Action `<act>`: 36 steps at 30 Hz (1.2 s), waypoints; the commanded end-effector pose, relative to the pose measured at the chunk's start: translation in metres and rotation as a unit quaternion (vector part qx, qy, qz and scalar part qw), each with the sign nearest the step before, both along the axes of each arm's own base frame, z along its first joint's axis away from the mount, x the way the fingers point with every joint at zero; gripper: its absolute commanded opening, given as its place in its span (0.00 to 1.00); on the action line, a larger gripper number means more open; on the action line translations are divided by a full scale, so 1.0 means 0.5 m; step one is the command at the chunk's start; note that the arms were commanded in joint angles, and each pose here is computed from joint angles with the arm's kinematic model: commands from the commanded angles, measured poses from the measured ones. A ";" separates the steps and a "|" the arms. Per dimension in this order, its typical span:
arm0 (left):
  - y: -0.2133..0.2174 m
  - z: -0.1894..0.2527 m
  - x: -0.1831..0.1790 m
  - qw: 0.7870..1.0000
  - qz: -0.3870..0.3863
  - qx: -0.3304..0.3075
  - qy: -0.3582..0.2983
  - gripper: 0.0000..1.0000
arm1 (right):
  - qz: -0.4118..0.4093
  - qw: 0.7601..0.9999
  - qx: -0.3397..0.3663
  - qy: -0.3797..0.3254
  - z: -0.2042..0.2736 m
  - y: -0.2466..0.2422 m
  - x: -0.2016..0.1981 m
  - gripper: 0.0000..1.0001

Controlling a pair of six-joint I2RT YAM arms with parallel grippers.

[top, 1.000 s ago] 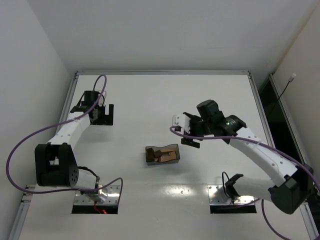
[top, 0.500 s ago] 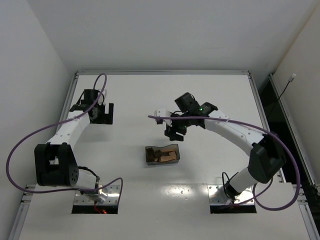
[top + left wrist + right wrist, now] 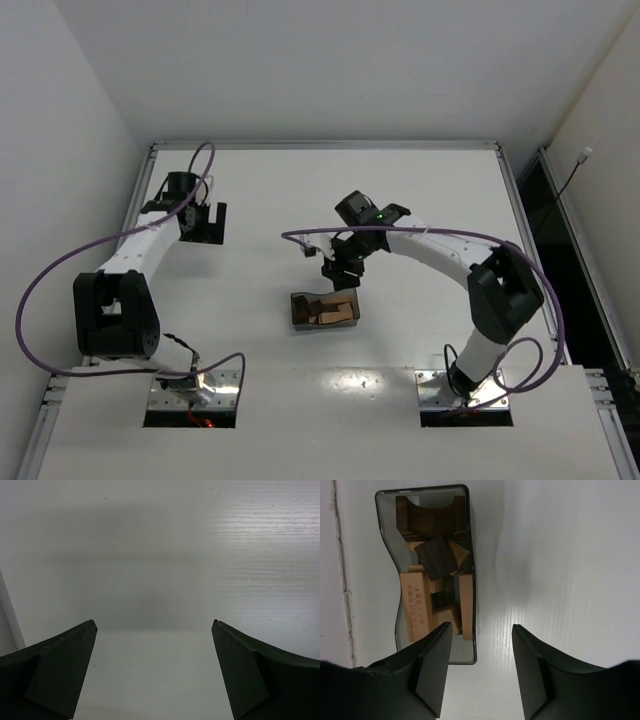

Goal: Build the wood block tower

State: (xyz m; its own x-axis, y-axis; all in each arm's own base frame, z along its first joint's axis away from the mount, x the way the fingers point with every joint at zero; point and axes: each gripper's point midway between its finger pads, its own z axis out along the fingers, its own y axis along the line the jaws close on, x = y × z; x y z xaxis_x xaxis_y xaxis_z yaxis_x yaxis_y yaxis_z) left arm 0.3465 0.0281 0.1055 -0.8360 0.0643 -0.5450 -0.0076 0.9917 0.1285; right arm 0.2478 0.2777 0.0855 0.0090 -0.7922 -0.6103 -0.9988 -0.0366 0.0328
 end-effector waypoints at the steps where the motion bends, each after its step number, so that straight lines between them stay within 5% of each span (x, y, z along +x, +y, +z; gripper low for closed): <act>1: 0.015 0.033 0.028 1.000 -0.001 0.006 -0.023 1.00 | 0.029 0.999 0.024 -0.012 0.012 0.032 0.013 0.48; 19: 0.055 0.020 0.065 1.000 0.012 0.013 -0.010 1.00 | 0.057 0.997 -0.039 0.017 -0.092 -0.001 0.011 0.42; 22: 0.066 0.021 0.078 1.000 0.013 0.016 -0.010 1.00 | 0.065 0.997 -0.047 0.018 -0.102 -0.007 0.010 0.36; 26: 0.086 0.022 0.093 0.999 0.025 0.020 -0.010 1.00 | 0.068 0.996 -0.051 0.012 -0.105 -0.006 0.017 0.00; 28: 0.090 0.023 0.100 0.999 0.027 0.017 -0.012 1.00 | 0.068 0.996 -0.053 0.016 -0.106 -0.009 0.013 0.00; 33: 0.084 0.028 0.102 0.998 0.061 -0.006 -0.019 1.00 | -0.040 0.997 -0.041 -0.055 -0.039 -0.017 0.103 0.00; 36: 0.090 0.037 0.104 0.995 0.099 -0.011 -0.033 1.00 | -0.169 0.976 -0.017 -0.137 0.037 -0.034 0.207 0.00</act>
State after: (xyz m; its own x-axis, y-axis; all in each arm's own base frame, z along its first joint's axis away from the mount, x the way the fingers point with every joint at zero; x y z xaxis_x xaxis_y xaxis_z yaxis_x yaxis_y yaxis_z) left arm 0.3877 0.0666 0.1057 -0.8410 -0.0287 -0.5403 -0.1133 0.9858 0.1240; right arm 0.2773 0.2556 0.0310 -0.0404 -0.8838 -0.4661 -0.9992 0.0362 0.0178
